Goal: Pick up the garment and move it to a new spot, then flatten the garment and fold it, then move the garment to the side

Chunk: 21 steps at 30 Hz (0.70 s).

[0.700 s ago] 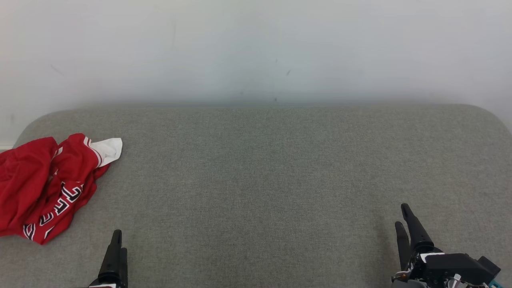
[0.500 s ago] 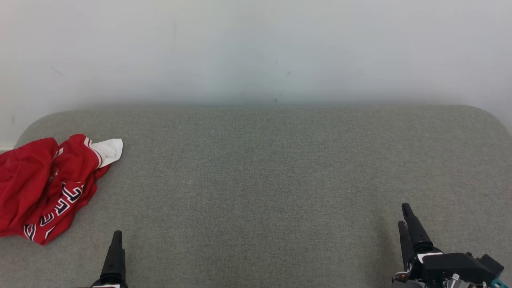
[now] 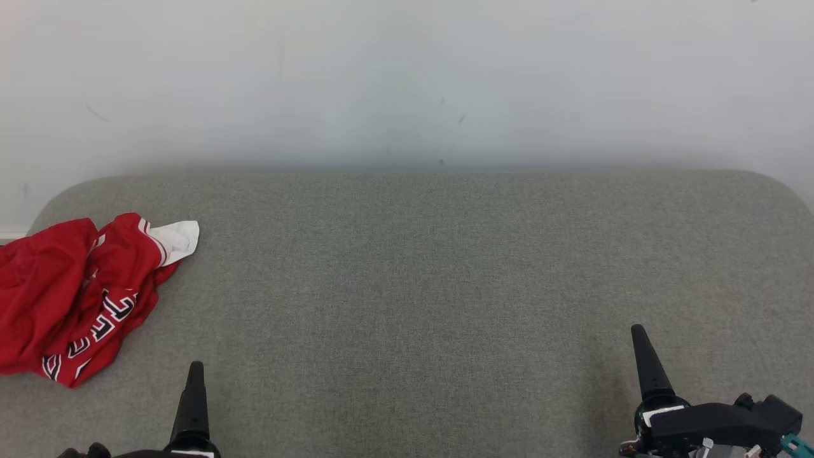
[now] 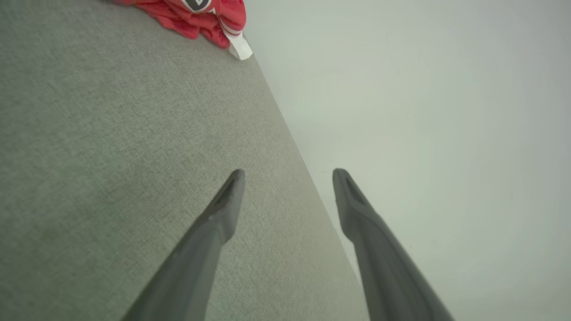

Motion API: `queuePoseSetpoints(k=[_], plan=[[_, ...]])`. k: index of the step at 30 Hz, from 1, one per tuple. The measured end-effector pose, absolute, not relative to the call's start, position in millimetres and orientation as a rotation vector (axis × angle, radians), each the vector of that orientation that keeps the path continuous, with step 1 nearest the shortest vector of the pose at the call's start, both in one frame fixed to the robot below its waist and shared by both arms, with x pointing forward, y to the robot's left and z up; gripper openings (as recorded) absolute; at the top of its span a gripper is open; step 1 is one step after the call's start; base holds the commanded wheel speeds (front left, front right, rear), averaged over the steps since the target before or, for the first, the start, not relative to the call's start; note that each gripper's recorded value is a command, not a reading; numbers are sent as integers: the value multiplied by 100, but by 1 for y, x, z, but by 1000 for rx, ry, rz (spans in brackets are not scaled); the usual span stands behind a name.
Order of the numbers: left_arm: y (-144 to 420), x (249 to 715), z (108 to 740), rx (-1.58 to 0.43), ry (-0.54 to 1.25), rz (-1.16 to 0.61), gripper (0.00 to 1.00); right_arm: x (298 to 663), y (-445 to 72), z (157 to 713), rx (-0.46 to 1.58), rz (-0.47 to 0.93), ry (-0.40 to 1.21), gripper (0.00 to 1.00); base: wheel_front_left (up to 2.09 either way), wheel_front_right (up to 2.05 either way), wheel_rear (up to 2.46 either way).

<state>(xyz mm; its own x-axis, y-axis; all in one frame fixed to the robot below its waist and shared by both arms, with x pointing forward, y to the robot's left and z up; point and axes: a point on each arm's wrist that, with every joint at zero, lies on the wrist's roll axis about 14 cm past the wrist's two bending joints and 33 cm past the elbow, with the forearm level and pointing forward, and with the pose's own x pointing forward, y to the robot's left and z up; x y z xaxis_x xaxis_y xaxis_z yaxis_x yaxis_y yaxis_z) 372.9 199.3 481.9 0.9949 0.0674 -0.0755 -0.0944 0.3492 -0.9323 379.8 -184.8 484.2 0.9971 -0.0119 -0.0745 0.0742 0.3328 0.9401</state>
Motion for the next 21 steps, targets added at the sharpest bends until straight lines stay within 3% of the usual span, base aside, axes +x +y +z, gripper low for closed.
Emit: queuePoseSetpoints(k=[21], plan=[[175, 373, 489, -721, 41, 2, 100, 375, -182, 474, 809, -42, 84, 100, 0, 0, 0]])
